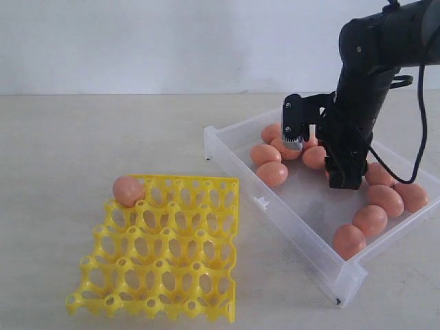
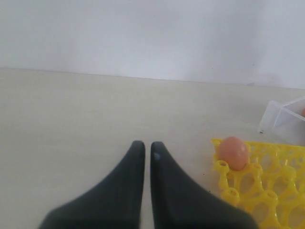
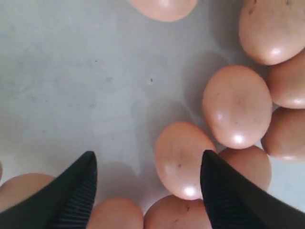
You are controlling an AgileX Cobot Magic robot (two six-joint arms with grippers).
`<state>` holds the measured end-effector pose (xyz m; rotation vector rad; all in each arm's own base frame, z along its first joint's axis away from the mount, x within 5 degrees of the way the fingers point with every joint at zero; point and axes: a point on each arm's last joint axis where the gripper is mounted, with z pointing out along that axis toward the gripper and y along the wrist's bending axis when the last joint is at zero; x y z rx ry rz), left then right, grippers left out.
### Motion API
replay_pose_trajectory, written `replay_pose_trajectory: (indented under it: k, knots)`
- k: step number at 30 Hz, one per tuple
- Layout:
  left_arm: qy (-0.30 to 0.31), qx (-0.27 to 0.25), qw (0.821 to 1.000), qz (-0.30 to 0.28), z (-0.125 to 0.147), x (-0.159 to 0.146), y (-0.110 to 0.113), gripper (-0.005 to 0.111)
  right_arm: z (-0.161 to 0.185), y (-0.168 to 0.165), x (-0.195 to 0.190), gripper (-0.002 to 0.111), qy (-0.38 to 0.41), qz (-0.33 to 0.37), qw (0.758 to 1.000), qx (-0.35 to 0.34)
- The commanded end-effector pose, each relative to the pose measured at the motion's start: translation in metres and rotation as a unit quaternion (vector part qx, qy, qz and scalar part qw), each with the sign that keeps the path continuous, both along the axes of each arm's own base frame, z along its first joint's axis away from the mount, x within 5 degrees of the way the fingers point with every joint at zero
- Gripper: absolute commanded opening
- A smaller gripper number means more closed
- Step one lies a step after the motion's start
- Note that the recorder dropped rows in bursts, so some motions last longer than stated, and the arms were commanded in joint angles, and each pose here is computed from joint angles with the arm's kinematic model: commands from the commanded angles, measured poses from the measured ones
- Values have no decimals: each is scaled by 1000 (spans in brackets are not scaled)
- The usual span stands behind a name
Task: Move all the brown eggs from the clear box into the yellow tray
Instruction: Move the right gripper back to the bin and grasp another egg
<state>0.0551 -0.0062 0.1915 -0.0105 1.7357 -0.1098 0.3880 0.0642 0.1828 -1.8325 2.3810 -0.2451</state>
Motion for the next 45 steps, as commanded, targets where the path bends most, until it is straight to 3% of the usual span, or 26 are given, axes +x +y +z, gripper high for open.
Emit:
replay_pose_trajectory:
  k: [1,10,16,34,36,38,43,45]
  knots:
    - [-2,-6,1000,-11,-1,0,-1,4,3,0,12,55,-65,18,998,8]
    - [-2,-6,1000,-11,-1,0,-1,4,2,-6,10,55,-47,54,997,-34]
    - [-2,-6,1000,-11,-1,0,-1,4,2,-6,7,55,-34,42,998,-34]
    - [-2,-6,1000,-10,-1,0,-1,4,-44,-14,16,54,5,55,996,-70]
    - [-2,-6,1000,-10,-1,0,-1,4,-45,-14,16,39,4,42,997,-68]
    - [-2,-6,1000,-10,-1,0,-1,4,-43,-14,15,-1,3,5,998,-62]
    - [-2,-6,1000,-10,-1,0,-1,4,-29,-9,11,0,-13,-170,985,-2]
    - [-2,-6,1000,-10,-1,0,-1,4,-13,4,10,0,-24,-224,970,94]
